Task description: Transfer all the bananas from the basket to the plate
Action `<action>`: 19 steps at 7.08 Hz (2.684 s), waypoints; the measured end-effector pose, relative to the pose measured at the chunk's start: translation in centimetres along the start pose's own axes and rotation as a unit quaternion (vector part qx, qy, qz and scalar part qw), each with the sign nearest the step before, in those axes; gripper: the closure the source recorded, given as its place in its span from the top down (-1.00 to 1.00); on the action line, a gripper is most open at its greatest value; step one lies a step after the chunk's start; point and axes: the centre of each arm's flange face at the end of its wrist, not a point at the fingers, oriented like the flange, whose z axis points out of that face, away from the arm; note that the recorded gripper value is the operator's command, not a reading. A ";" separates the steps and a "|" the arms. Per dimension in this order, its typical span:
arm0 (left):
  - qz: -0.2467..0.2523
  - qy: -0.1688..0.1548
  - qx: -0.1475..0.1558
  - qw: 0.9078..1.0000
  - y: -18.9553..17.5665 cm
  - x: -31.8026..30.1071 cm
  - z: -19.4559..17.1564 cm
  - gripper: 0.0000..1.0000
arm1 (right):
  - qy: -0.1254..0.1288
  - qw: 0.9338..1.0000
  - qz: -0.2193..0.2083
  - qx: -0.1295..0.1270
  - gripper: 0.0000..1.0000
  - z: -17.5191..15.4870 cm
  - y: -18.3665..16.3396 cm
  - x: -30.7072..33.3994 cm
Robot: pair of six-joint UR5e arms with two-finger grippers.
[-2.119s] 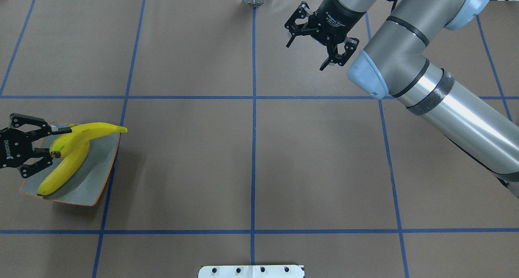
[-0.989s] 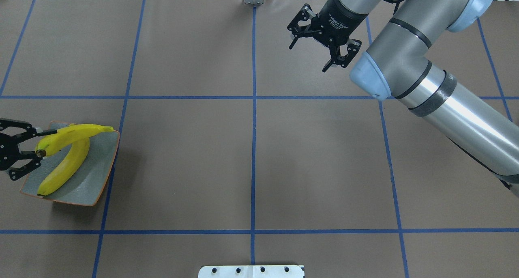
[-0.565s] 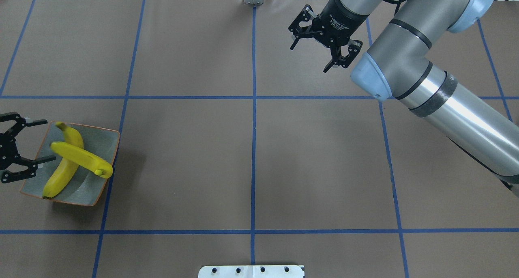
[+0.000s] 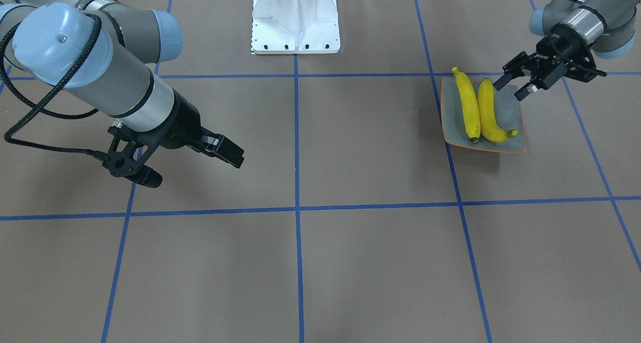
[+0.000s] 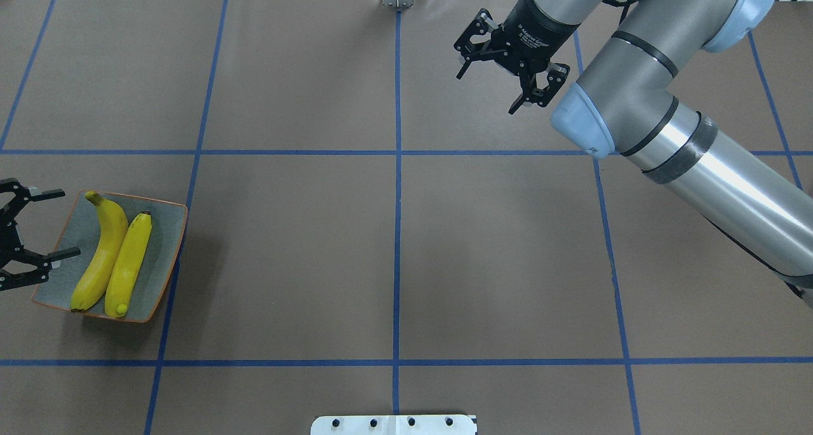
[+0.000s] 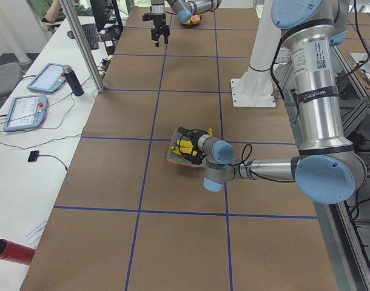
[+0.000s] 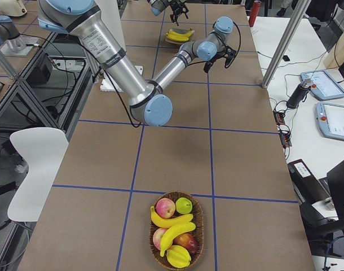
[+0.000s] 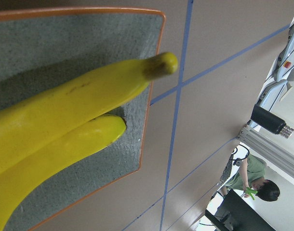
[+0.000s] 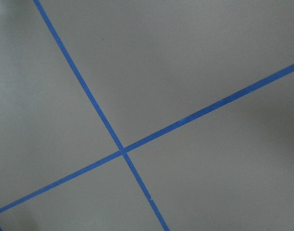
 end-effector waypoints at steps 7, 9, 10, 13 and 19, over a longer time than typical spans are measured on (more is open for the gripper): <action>0.216 -0.084 0.022 0.973 2.4 13.0 8.1 1.00 | 0.015 0.995 -0.084 0.042 1.00 -3.9 -8.0 7.7; 0.349 -0.137 0.048 0.926 2.9 17.6 10.0 1.00 | 0.038 0.988 -0.137 0.058 1.00 -5.5 -12.7 14.5; 0.381 -0.158 0.053 0.910 3.8 19.2 11.2 1.00 | 0.055 0.980 -0.178 0.064 1.00 -6.6 -15.3 19.3; 0.396 -0.184 0.043 0.899 7.4 24.0 13.9 1.00 | 0.153 0.933 -0.318 0.073 1.00 -10.3 -21.7 38.8; 0.402 -0.179 0.035 0.897 8.9 25.1 15.4 1.00 | 0.297 0.843 -0.446 -0.045 0.95 -16.0 -26.1 66.2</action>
